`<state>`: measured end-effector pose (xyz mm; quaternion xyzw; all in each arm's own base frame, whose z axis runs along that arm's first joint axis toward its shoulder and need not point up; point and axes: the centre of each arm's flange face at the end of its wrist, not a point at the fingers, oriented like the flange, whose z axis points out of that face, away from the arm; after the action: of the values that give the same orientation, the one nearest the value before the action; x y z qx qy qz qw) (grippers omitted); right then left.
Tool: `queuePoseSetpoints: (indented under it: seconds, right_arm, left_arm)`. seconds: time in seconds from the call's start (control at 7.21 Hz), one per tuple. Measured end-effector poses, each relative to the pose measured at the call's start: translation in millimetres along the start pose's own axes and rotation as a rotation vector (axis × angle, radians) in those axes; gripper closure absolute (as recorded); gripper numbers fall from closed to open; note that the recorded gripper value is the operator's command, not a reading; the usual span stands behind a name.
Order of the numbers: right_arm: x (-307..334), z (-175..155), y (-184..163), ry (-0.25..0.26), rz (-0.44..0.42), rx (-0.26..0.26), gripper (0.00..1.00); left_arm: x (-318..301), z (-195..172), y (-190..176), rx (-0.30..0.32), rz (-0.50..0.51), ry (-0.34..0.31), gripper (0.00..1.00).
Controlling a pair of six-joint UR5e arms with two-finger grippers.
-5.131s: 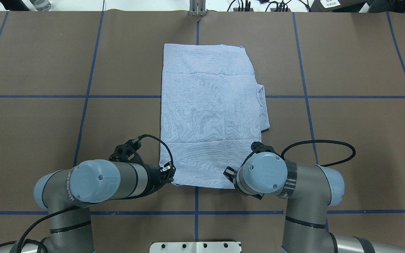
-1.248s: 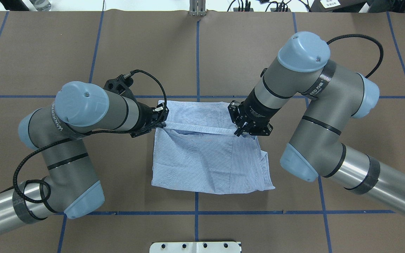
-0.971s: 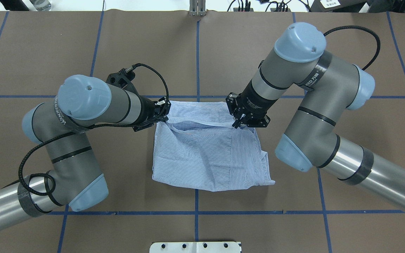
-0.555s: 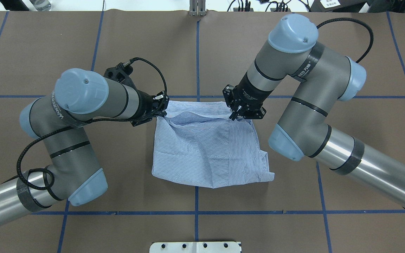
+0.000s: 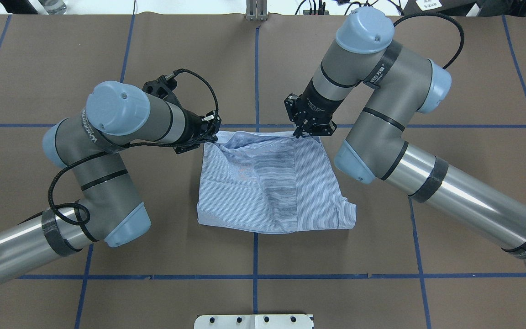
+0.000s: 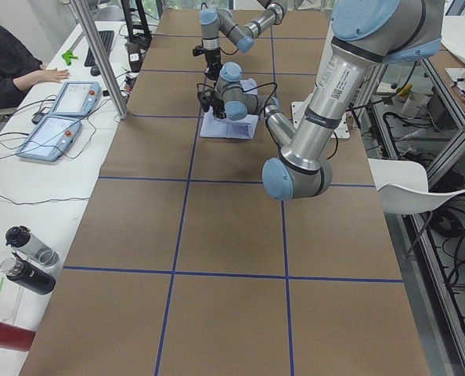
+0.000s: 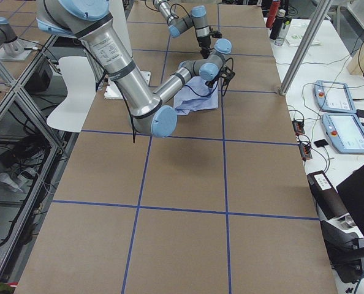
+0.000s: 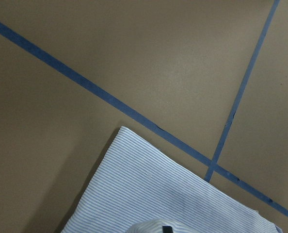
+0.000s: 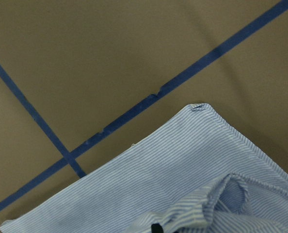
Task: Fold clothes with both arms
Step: 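Lay the held edge onto the far edge with both grippers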
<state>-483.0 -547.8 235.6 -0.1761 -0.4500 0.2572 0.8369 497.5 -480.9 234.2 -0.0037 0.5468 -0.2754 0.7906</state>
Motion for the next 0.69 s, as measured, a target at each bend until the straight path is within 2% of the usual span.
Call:
queuePoseSetpoints:
  seconds: [0.28,0.69]
  right_arm:
    - [-5.3,12.3,-10.4,0.005,0.003,0.012,1.00]
    - [-3.2,27.3,-19.4,0.026,0.013,0.026,1.00]
  left_arm:
    - [-1.4,18.8,-7.9,0.003,-0.001,0.003,1.00]
    - [-5.5,27.4,-13.5,0.008,-0.003,0.000,1.00]
